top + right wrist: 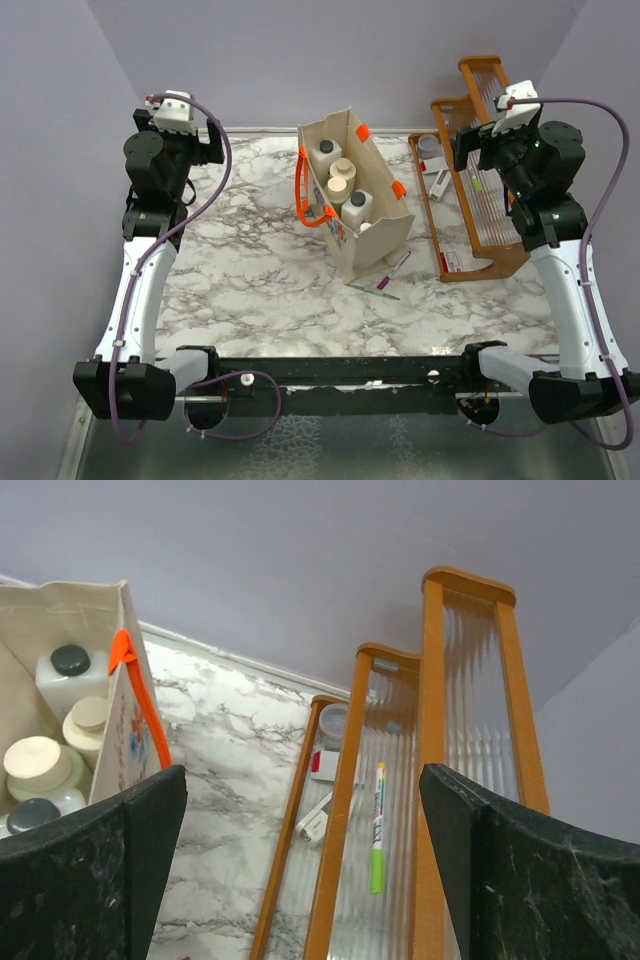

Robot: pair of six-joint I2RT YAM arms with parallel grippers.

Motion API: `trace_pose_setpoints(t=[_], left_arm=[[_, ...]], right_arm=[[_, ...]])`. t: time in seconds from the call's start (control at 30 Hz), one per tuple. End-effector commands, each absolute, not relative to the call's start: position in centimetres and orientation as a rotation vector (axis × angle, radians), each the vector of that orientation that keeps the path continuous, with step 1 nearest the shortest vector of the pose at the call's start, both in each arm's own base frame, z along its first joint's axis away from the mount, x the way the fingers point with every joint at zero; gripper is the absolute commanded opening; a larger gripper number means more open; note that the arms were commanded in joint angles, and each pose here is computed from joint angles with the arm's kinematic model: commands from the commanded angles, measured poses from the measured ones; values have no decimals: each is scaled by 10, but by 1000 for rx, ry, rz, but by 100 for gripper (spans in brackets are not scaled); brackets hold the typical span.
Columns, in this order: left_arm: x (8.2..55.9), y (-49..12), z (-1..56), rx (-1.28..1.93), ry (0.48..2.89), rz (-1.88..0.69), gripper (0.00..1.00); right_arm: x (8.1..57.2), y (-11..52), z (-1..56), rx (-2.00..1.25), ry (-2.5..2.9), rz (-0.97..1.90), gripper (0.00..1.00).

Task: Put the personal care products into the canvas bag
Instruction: Reset both arms

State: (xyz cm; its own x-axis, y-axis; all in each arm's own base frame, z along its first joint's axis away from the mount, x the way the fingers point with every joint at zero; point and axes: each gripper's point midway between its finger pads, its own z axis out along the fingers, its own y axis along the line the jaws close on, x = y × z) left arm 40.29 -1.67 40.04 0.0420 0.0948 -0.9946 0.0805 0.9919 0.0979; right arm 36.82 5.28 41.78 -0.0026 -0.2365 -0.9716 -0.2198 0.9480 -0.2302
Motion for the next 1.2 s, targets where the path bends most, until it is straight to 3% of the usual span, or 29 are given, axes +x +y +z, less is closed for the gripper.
trace_pose_setpoints(t=[0.0, 0.37, 1.17], left_arm=[[397, -9, 424, 81, 1439, 27, 99], [407, -33, 394, 178, 1512, -9, 99], [389, -29, 410, 193, 1470, 40, 99]], right_arm=[[369, 44, 445, -338, 1531, 22, 100], [377, 42, 437, -373, 1545, 6, 100], [358, 44, 446, -407, 1517, 0, 100]])
